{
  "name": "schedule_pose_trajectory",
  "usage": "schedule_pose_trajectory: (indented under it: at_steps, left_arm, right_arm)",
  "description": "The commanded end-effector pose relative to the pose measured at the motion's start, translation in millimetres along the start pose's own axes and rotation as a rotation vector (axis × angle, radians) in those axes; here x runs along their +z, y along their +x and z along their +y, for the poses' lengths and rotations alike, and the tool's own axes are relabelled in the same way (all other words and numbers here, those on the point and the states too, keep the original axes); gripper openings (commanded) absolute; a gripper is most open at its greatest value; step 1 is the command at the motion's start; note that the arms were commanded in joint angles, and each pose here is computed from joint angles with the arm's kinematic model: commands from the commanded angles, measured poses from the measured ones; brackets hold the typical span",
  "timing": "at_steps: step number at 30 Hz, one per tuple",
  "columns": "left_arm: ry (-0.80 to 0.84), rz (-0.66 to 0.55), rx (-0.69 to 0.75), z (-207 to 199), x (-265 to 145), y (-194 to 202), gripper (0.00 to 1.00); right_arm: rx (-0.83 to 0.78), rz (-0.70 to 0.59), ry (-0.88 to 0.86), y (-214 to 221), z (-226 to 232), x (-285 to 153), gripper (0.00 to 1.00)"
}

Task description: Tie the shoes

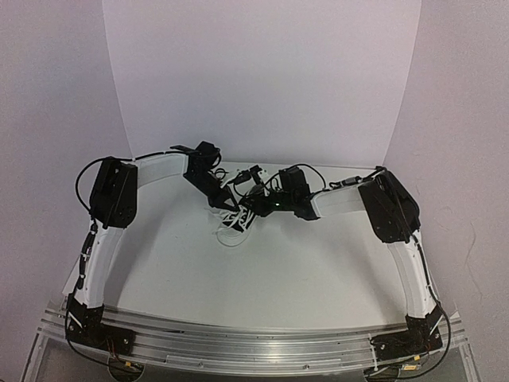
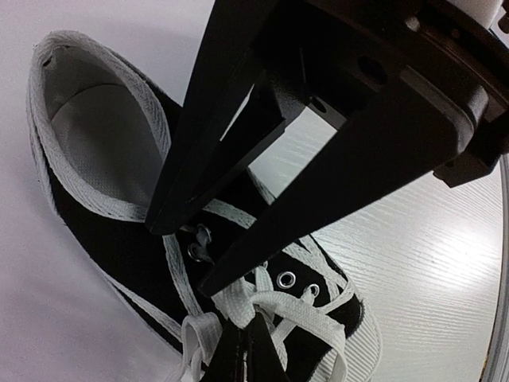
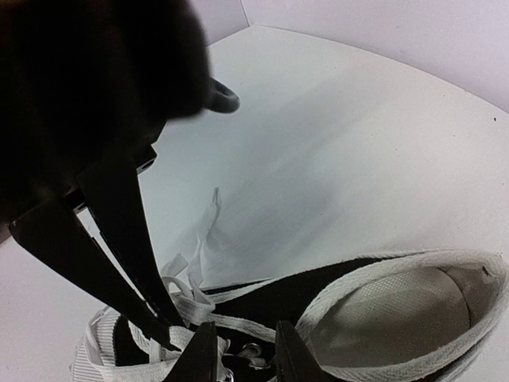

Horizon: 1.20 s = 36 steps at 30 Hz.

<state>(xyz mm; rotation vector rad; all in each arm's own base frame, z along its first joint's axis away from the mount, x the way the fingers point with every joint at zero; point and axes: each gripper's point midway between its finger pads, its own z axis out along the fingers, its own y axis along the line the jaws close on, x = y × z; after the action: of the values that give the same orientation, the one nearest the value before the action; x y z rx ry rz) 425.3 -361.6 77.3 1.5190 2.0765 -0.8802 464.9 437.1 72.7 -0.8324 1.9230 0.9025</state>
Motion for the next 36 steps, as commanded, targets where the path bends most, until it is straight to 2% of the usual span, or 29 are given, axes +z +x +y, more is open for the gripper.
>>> schedule_pose_trajectory:
  at_steps: [1, 7, 16, 20, 22, 25, 29, 36]
  left_arm:
    - [-0.010, -0.057, 0.035, 0.9, 2.4, -19.0, 0.00]
    - [-0.028, -0.051, 0.049, 4.2, 2.9, -17.8, 0.00]
    - [-0.023, -0.059, 0.044, 3.4, 2.7, -19.8, 0.00]
    - [-0.008, -0.078, 0.043, 0.8, 1.8, -23.0, 0.00]
    - [-0.015, -0.080, 0.047, 1.9, 1.0, -24.7, 0.01]
    - [-0.026, -0.074, 0.067, 2.4, -1.5, -25.1, 0.07]
    - [-0.023, -0.082, 0.100, -2.5, -8.8, -27.1, 0.11]
    - [0.003, -0.109, 0.097, -4.6, -24.7, -34.0, 0.36]
  right_arm:
    - [-0.083, 0.069, -0.111, 24.3, 49.8, 5.6, 0.29]
    - [-0.071, 0.077, -0.129, 26.9, 57.5, 4.6, 0.32]
    - [-0.074, 0.089, -0.138, 31.2, 66.8, 2.9, 0.31]
    - [-0.067, 0.091, -0.126, 31.1, 67.7, 5.2, 0.11]
    - [-0.060, 0.088, -0.123, 30.3, 67.1, 5.8, 0.05]
    - [-0.059, 0.088, -0.110, 30.1, 65.5, 3.7, 0.02]
    - [-0.028, 0.077, -0.079, 23.1, 61.2, -1.5, 0.00]
    - [-0.002, 0.063, -0.061, 16.9, 57.0, -7.8, 0.00]
